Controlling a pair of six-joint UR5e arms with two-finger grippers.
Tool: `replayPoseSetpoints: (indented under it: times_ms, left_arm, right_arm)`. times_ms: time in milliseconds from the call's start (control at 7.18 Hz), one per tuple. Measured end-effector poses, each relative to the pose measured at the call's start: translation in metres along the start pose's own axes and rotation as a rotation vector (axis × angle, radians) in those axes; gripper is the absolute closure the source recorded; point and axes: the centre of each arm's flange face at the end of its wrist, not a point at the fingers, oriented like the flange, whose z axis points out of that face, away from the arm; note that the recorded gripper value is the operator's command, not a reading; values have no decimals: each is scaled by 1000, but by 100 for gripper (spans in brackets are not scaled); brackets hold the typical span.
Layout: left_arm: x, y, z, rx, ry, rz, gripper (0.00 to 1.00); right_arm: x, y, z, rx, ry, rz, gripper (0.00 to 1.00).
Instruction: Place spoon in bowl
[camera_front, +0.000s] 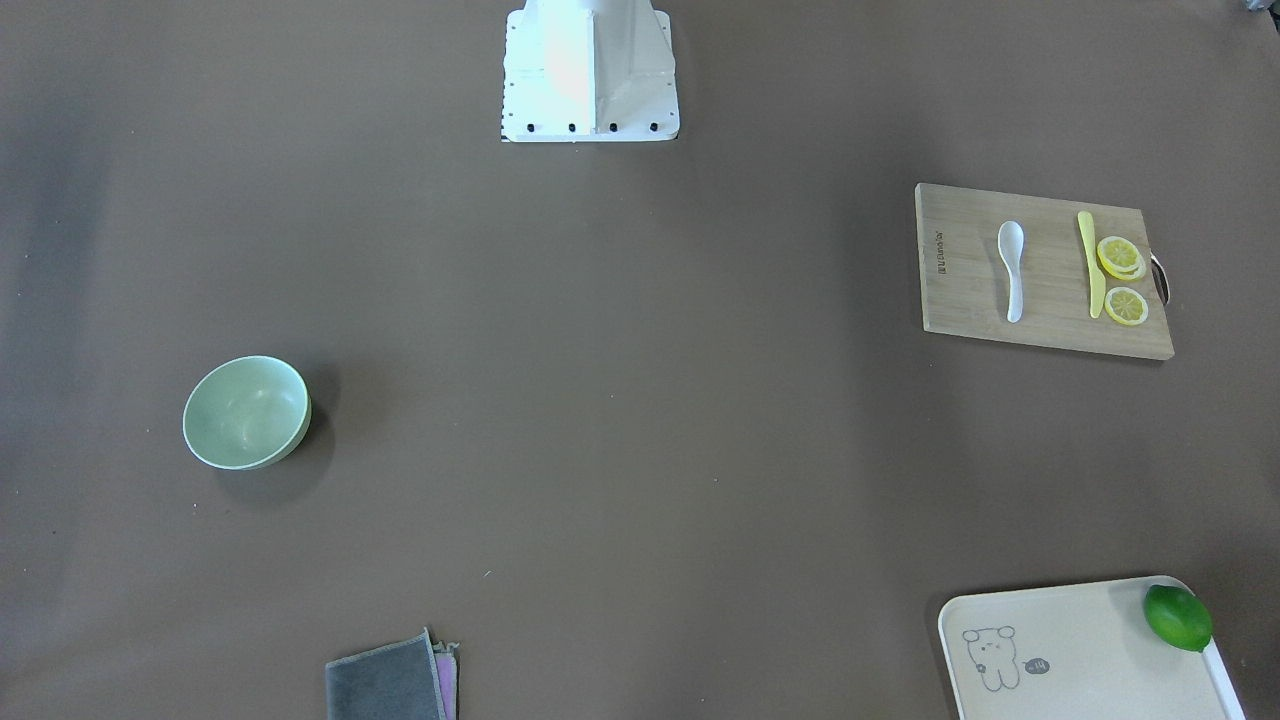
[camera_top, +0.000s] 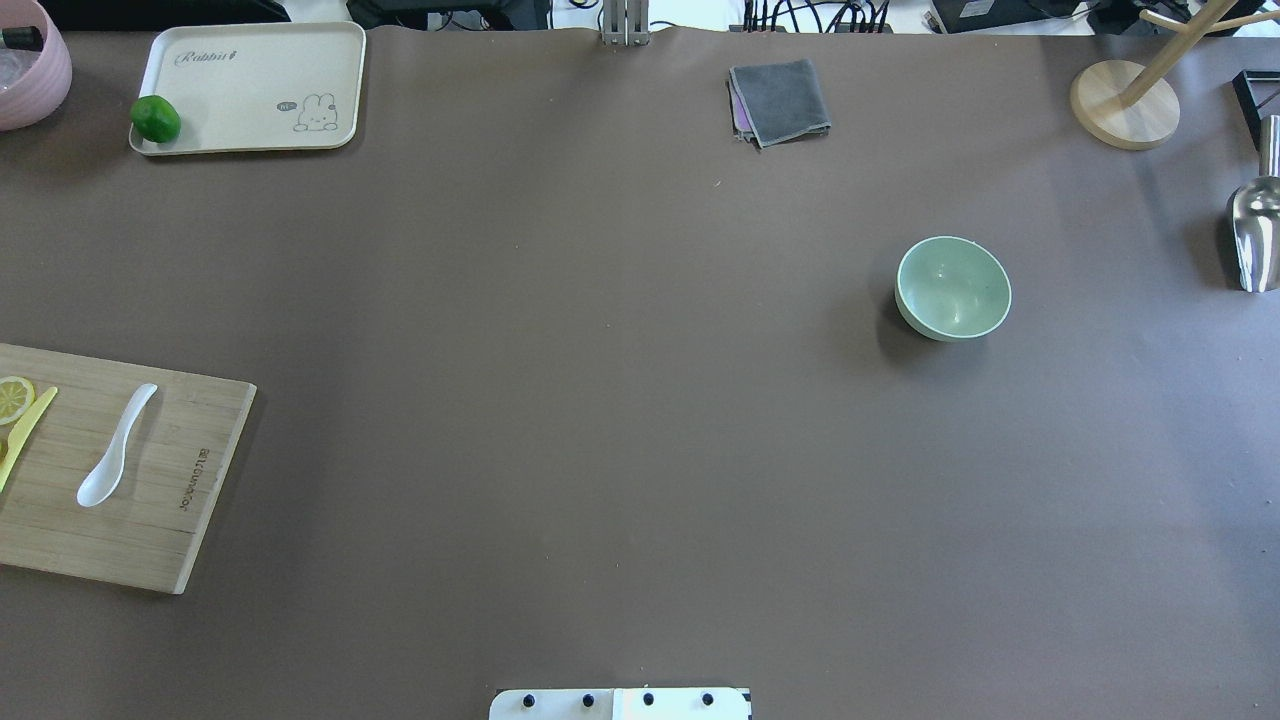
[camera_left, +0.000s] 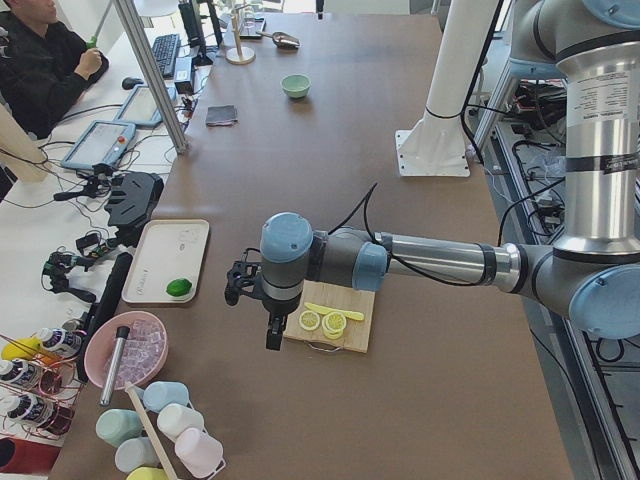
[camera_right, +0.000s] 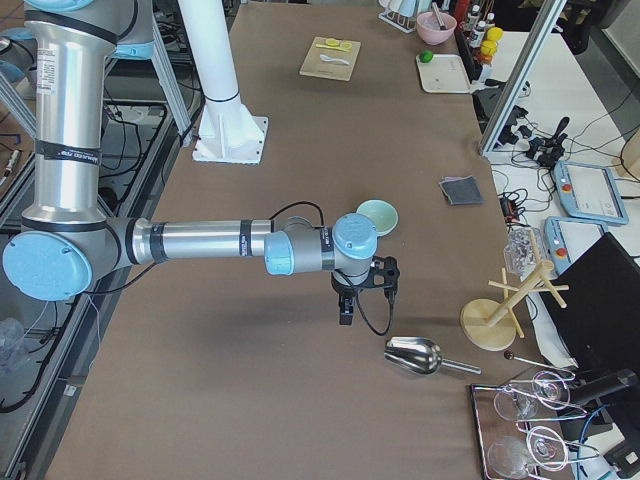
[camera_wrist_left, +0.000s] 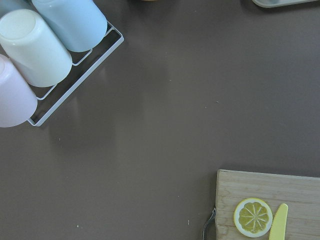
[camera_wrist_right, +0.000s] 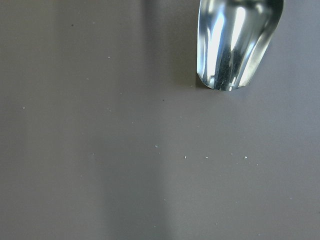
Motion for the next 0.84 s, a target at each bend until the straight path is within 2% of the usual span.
replayPoseSetpoints:
  times_ms: [836]
  left_arm:
    - [2, -5, -2, 14, -6, 11, 2]
  right_arm:
    - [1, -2, 1, 0, 2, 3, 0]
